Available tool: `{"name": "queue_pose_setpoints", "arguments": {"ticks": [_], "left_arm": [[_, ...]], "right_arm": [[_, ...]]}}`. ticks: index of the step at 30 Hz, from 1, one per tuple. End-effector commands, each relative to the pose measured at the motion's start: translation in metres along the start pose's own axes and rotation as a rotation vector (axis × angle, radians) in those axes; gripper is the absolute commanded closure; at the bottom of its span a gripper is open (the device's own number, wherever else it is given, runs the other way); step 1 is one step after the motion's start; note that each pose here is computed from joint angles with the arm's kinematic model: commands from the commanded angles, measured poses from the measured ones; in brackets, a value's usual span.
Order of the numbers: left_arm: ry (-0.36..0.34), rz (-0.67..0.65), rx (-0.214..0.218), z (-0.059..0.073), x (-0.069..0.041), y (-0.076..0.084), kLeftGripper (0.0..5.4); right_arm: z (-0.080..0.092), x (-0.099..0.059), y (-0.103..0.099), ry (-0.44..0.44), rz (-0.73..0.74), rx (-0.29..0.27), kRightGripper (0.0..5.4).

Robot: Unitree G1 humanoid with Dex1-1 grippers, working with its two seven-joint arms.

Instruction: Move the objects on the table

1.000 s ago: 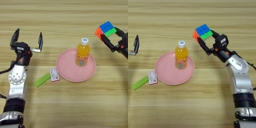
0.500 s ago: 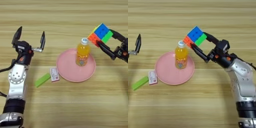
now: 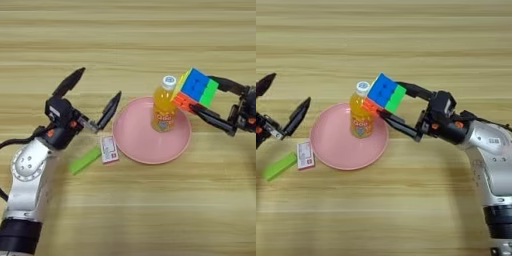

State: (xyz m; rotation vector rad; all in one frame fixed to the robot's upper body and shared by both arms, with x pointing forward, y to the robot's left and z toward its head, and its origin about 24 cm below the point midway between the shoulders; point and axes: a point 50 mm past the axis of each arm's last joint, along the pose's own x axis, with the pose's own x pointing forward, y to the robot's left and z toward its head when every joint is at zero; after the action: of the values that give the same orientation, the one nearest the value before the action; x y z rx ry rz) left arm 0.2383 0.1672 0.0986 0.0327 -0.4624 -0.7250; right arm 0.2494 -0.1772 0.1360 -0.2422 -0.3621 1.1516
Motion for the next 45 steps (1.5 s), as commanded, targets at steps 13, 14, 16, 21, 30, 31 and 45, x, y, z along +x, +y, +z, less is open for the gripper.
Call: {"name": "queue_pose_setpoints", "arguments": {"ticks": [13,14,16,21,30,31,45], "left_arm": [[0.006,-0.497,-0.132,0.003,0.037,-0.036,0.0],[0.008,-0.521,-0.132,0.003,0.038,-0.039,0.0],[0.015,-0.572,-0.135,0.003,0.041,-0.044,0.0],[0.045,-0.704,-0.163,0.0,0.045,-0.057,0.0],[0.118,-0.809,-0.184,-0.009,0.041,-0.065,0.0],[0.122,-0.813,-0.186,-0.01,0.04,-0.065,0.0],[0.153,-0.775,-0.175,-0.016,0.036,-0.061,0.23]], "right_arm": [[0.002,0.009,0.003,0.091,0.31,0.019,2.06],[0.002,0.009,0.003,0.091,0.322,0.021,2.06],[0.003,0.012,0.006,0.092,0.346,0.024,2.06],[0.003,0.016,0.009,0.096,0.392,0.02,2.06],[0.009,0.019,0.011,0.103,0.446,0.01,2.06],[0.01,0.019,0.011,0.103,0.448,0.009,2.06],[0.013,0.016,0.011,0.122,0.472,-0.006,2.06]]}}
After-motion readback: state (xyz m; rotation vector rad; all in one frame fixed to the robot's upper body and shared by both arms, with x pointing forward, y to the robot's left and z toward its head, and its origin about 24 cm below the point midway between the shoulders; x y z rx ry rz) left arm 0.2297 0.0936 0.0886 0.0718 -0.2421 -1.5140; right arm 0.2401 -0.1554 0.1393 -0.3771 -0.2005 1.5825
